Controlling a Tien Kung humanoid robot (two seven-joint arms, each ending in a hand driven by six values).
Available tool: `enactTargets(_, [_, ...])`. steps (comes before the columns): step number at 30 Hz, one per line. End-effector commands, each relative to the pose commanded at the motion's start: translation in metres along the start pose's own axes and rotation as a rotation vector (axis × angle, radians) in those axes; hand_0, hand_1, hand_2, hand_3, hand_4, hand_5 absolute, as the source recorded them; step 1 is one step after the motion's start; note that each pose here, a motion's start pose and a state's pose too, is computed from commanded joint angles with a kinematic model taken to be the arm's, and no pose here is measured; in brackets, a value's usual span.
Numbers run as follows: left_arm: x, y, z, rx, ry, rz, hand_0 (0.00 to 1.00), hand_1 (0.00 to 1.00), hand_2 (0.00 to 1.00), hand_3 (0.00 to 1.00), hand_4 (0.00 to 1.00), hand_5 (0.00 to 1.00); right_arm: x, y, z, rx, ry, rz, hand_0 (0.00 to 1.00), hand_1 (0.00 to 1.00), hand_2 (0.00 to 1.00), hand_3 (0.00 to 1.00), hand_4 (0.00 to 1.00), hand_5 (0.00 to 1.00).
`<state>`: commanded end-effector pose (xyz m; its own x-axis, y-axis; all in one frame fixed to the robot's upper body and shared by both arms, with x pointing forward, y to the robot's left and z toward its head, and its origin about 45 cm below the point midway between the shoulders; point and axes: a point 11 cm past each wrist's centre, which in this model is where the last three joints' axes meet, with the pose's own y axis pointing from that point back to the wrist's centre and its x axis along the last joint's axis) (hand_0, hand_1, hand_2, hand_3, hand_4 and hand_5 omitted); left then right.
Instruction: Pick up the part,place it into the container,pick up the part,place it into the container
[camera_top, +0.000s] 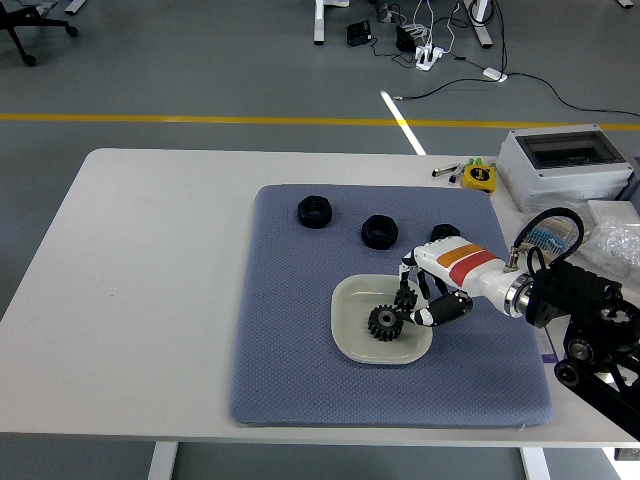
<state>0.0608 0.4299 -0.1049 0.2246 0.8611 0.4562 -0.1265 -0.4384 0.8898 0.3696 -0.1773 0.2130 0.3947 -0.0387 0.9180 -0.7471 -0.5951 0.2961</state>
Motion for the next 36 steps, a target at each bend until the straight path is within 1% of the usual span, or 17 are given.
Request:
enactTargets(4, [0.0, 0.0, 0.0, 0.0, 0.002, 0.001, 0.707, 0.637, 0.673, 0.581, 0.677, 0.636, -0.006, -0.008, -0.01, 0.026, 0.001, -0.02, 0.033, 0.185, 0.29, 0.429, 0.81, 0.244])
enactTargets(5, [0.0, 0.0, 0.0, 0.0, 0.002, 0.0, 0.708, 0.636, 0.674, 0.581, 0.677, 0.636, -0.007, -0.01, -0.012, 0.028, 0.004, -0.024, 0.047, 0.19, 0.295, 0.435, 0.821, 0.239])
enactTargets(8, [0.001, 0.0, 0.0, 0.001, 0.003, 0.001, 0.708, 0.636, 0.674, 0.581, 0.677, 0.636, -0.011, -0.015, -0.015, 0.033, -0.008, -0.033, 0.047, 0.19, 0.295, 0.435, 0.821, 0.239])
enactTargets(10, [0.001, 0.0, -0.001, 0.001, 0.003, 0.002, 0.708, 0.636, 0.674, 0.581, 0.677, 0.636, -0.013, -0.019, -0.016, 0.034, -0.021, -0.037, 0.047, 0.19, 0.295, 0.435, 0.821, 0.239])
enactTargets(11, [0.001, 0.0, 0.0, 0.001, 0.003, 0.002, 0.707, 0.633, 0.674, 0.581, 0.677, 0.635, -0.014, -0.021, -0.016, 0.032, -0.022, -0.038, 0.053, 0.2, 0.324, 0.45, 0.829, 0.244])
enactTargets(15, [0.002, 0.0, 0.001, 0.0, 0.001, 0.003, 0.707, 0.633, 0.674, 0.581, 0.677, 0.635, -0.014, -0.025, -0.012, 0.017, -0.008, -0.038, 0.053, 0.2, 0.324, 0.45, 0.829, 0.244])
enactTargets(16, [0.002, 0.0, 0.001, -0.001, 0.002, 0.004, 0.707, 0.633, 0.674, 0.581, 0.677, 0.635, -0.014, -0.025, -0.01, 0.012, -0.007, -0.038, 0.053, 0.2, 0.324, 0.45, 0.829, 0.244])
enactTargets(17, [0.002, 0.0, 0.001, -0.001, 0.002, 0.004, 0.707, 0.633, 0.675, 0.581, 0.679, 0.636, -0.014, -0.025, -0.009, 0.008, -0.007, -0.039, 0.059, 0.212, 0.359, 0.462, 0.818, 0.26])
enactTargets(27, [0.003, 0.0, 0.0, 0.0, 0.003, 0.006, 0.708, 0.63, 0.673, 0.581, 0.679, 0.635, -0.017, -0.022, 0.007, -0.032, 0.0, -0.061, 0.063, 0.23, 0.366, 0.471, 0.824, 0.268])
enactTargets(28, [0.003, 0.0, 0.0, 0.0, 0.003, 0.006, 0.708, 0.63, 0.673, 0.581, 0.679, 0.635, -0.017, -0.022, 0.008, -0.033, -0.001, -0.062, 0.063, 0.23, 0.366, 0.471, 0.824, 0.268])
enactTargets(29, [0.002, 0.0, 0.0, 0.001, 0.003, 0.005, 0.708, 0.631, 0.675, 0.581, 0.678, 0.634, -0.017, -0.022, 0.008, -0.033, -0.002, -0.063, 0.064, 0.235, 0.371, 0.475, 0.825, 0.29])
enactTargets(34, [0.002, 0.0, 0.001, 0.0, 0.002, 0.003, 0.708, 0.631, 0.675, 0.581, 0.678, 0.634, -0.017, -0.021, 0.007, -0.028, -0.004, -0.07, 0.064, 0.235, 0.371, 0.475, 0.825, 0.29])
enactTargets(35, [0.002, 0.0, 0.001, 0.0, 0.002, 0.003, 0.708, 0.632, 0.673, 0.581, 0.678, 0.635, -0.016, -0.021, 0.007, -0.027, -0.005, -0.07, 0.067, 0.246, 0.394, 0.48, 0.833, 0.313])
enactTargets(36, [0.002, 0.0, 0.0, 0.0, 0.003, 0.003, 0.708, 0.632, 0.673, 0.581, 0.678, 0.635, -0.016, -0.021, 0.007, -0.025, -0.005, -0.07, 0.067, 0.246, 0.394, 0.48, 0.833, 0.313])
